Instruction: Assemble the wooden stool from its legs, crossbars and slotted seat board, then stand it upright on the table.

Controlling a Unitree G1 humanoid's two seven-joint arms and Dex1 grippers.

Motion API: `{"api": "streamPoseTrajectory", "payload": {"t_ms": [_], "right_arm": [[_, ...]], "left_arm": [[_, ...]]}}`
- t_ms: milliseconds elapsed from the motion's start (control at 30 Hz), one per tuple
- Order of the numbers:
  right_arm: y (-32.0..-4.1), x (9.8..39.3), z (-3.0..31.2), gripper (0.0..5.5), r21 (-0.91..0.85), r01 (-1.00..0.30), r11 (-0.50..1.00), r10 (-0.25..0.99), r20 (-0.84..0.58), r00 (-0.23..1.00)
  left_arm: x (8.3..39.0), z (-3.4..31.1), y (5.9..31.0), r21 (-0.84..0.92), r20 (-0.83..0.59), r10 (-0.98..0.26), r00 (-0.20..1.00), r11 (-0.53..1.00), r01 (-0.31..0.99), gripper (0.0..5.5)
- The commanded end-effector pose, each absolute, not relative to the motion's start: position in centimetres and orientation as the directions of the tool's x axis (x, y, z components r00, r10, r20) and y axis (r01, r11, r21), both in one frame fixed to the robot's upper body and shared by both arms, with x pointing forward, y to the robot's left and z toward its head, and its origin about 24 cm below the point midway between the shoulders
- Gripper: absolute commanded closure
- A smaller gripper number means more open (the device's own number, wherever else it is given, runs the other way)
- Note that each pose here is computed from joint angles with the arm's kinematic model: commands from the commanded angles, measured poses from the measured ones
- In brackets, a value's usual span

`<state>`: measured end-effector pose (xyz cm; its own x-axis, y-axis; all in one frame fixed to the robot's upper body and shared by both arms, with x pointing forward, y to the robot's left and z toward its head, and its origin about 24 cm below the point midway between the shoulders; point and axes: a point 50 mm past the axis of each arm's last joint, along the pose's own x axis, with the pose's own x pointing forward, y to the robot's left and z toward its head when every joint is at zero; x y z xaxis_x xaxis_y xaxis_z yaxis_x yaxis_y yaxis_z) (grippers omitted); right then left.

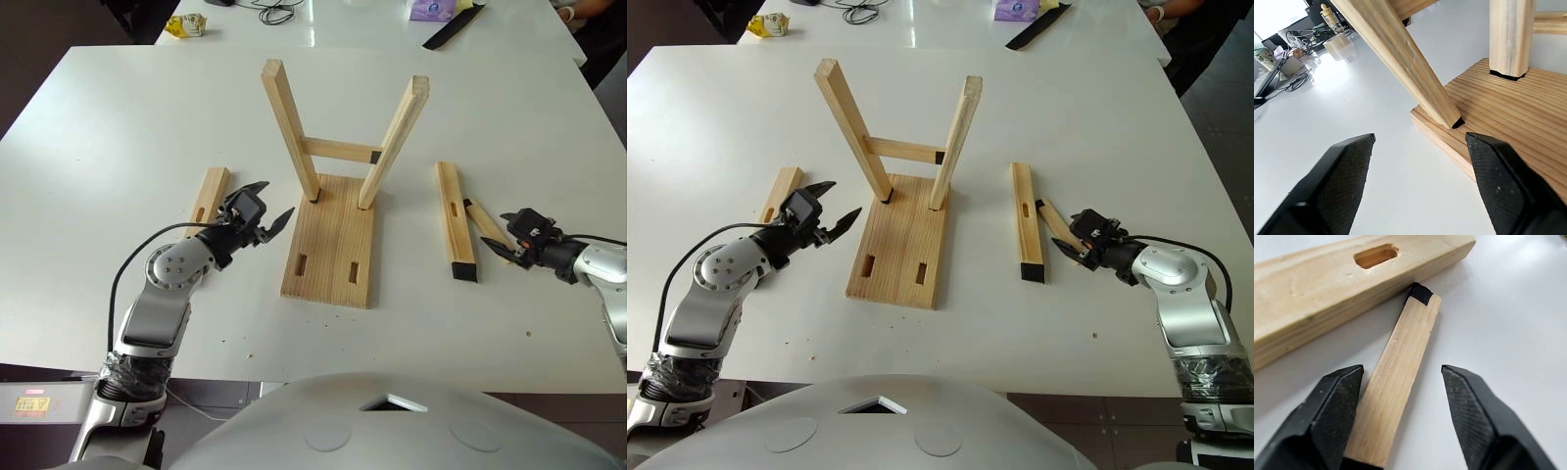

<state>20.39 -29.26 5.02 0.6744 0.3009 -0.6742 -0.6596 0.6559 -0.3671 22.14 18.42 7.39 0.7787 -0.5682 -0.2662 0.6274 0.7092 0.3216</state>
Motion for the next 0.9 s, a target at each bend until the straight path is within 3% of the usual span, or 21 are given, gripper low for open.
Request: {"api": "streamPoseTrajectory", "payload": {"t_ms": [33, 567, 900], "right_arm": [[-30.2, 17.8, 1.6, 2.55, -0.256, -0.668, 0.699, 0.26, -0.779, 0.571], [-31.4, 15.6, 0.4, 2.55, -0.136, -0.671, 0.729, 0.251, -0.858, 0.448], [-30.4, 16.8, 2.4, 2.55, 0.074, -0.456, 0.887, 0.321, -0.808, 0.494]], "left_arm": [[22.4, 7.7, 19.0, 0.339, -0.286, -0.562, 0.776, 0.699, 0.63, 2.08], [22.2, 8.3, 19.4, 0.315, -0.289, -0.54, 0.79, 0.726, 0.611, 2.08], [22.1, 8.5, 19.5, 0.299, -0.294, -0.526, 0.798, 0.742, 0.6, 2.08]]}}
